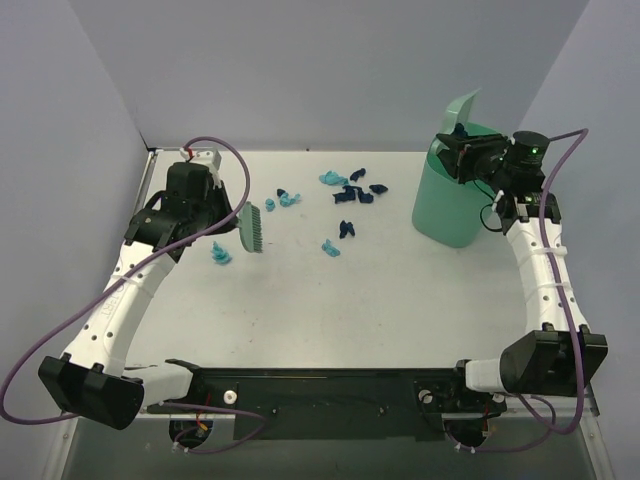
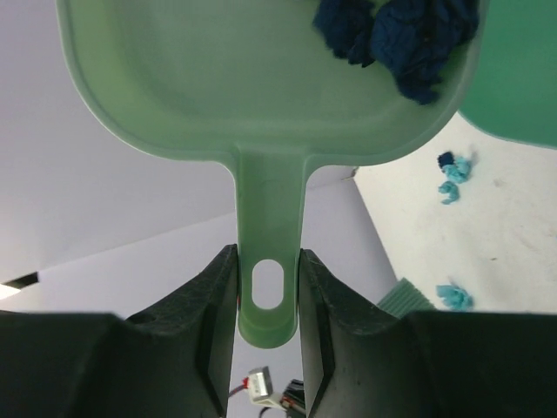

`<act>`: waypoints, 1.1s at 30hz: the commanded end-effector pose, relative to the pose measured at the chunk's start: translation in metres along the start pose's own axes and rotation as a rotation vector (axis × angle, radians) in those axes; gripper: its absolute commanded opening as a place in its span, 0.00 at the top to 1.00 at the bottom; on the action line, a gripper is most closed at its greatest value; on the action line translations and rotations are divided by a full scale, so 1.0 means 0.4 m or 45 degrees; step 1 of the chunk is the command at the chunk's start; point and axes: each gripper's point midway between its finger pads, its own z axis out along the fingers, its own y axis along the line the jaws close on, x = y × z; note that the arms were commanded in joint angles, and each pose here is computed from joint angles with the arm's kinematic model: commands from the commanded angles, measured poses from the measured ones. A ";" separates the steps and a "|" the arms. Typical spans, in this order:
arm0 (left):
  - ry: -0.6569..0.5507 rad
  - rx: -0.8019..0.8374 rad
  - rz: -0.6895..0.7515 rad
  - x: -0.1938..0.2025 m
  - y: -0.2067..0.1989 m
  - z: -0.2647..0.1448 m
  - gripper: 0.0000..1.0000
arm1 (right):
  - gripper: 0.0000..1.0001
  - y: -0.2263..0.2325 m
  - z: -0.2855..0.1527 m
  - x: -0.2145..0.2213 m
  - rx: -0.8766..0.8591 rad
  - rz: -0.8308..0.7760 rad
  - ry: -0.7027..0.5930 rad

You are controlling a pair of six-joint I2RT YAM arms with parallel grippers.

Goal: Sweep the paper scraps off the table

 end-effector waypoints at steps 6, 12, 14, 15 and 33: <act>-0.081 0.061 -0.015 -0.047 -0.029 0.002 1.00 | 1.00 0.116 -0.052 -0.015 -0.271 0.223 -0.052; -0.082 0.078 -0.028 -0.047 -0.037 0.006 1.00 | 1.00 0.104 -0.065 -0.016 -0.266 0.234 -0.077; -0.084 0.089 -0.037 -0.050 -0.045 0.008 1.00 | 1.00 0.111 -0.071 -0.015 -0.280 0.206 -0.083; -0.087 0.105 -0.039 -0.051 -0.052 0.007 1.00 | 1.00 0.100 -0.071 -0.011 -0.249 0.168 -0.081; -0.189 0.552 -0.407 -0.036 -0.468 0.183 1.00 | 1.00 0.032 -0.168 0.222 0.109 -0.898 0.153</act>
